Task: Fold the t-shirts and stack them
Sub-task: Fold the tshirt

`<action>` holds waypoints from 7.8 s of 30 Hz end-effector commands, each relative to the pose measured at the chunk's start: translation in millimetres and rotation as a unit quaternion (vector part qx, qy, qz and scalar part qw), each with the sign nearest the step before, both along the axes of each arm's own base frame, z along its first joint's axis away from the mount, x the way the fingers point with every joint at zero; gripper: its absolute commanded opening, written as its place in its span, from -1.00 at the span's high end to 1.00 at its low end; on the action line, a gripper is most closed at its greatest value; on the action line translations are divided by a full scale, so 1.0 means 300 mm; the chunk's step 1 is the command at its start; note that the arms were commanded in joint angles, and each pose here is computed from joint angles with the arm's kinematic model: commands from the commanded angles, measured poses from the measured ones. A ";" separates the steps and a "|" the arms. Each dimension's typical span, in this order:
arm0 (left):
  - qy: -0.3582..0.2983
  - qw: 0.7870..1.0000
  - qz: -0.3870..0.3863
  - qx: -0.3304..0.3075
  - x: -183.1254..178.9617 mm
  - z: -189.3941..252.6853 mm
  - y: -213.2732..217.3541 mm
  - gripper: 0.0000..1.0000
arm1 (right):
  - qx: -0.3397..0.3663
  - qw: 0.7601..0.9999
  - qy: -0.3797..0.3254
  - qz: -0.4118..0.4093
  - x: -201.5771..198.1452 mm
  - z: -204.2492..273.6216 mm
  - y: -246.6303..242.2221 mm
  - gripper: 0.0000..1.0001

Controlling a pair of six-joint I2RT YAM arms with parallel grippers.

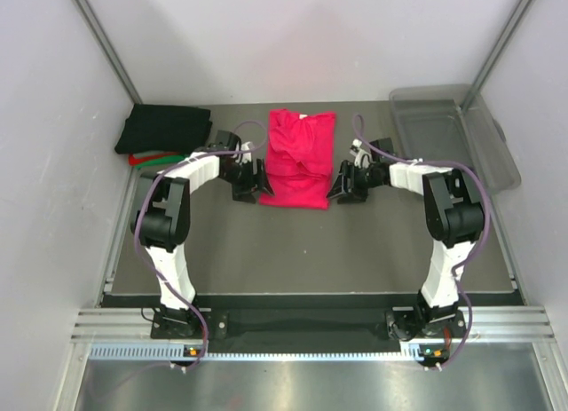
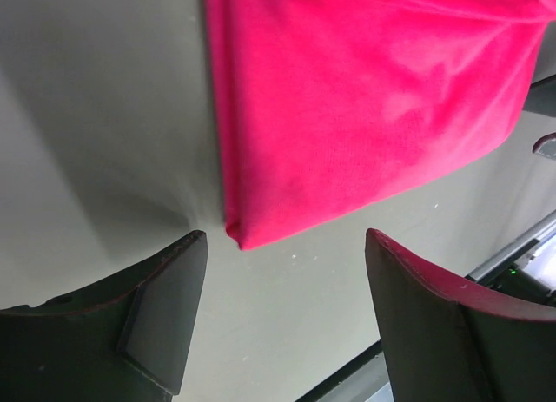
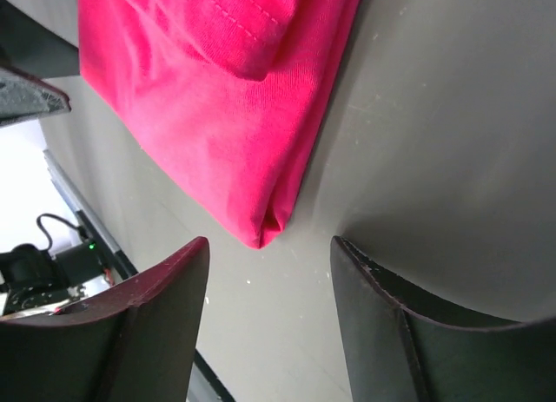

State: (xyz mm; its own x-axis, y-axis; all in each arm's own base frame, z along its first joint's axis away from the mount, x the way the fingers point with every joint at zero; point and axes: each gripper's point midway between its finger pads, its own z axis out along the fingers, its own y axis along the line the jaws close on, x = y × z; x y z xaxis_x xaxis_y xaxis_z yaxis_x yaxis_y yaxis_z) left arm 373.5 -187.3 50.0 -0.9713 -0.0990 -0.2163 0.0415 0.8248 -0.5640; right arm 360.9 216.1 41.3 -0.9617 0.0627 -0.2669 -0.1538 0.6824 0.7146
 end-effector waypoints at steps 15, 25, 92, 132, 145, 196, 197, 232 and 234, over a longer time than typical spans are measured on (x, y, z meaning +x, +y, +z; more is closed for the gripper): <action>0.037 0.998 0.014 -0.039 -0.014 -0.070 -0.021 -0.21 | 0.038 0.999 0.025 0.007 -0.014 -0.042 0.071 -0.10; 0.043 0.998 0.013 -0.036 -0.003 -0.096 -0.021 -0.10 | 0.045 0.998 0.042 0.010 -0.062 -0.064 0.097 -0.09; -0.284 0.957 -0.066 -0.013 0.507 0.444 -0.116 1.00 | 0.113 0.966 -0.228 -0.053 0.383 0.430 -0.097 1.00; -0.063 0.981 0.001 -0.184 0.484 0.026 -0.075 -0.70 | 0.161 0.967 -0.174 0.093 0.360 0.200 0.123 -0.05; 0.000 0.970 -0.029 -0.240 0.445 -0.096 -0.215 -0.36 | 0.152 0.973 -0.152 0.084 0.384 0.101 0.131 -0.04; -0.305 0.786 -0.062 0.534 0.577 0.746 0.675 1.00 | -0.108 0.860 -0.477 0.146 -0.466 0.599 -0.290 -0.22; -0.312 0.780 -0.060 0.540 0.582 0.764 0.682 1.00 | -0.105 0.860 -0.478 0.146 -0.467 0.603 -0.290 -0.22; -0.301 0.738 0.018 0.603 0.605 0.779 0.887 1.00 | -0.099 0.864 -0.485 0.091 -0.449 0.600 -0.354 -0.31; -0.315 0.740 -0.001 0.594 0.600 0.795 0.818 1.00 | -0.100 0.865 -0.483 0.089 -0.444 0.594 -0.357 -0.32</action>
State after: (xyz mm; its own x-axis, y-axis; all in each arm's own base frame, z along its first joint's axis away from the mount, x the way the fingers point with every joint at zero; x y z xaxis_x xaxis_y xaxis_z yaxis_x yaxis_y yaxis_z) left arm 549.0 85.1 260.1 -0.7159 0.5059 -0.4813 0.0174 0.7020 0.7119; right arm 222.6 109.1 211.7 -0.3141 -0.2184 -0.9239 -0.7217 0.6872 0.0829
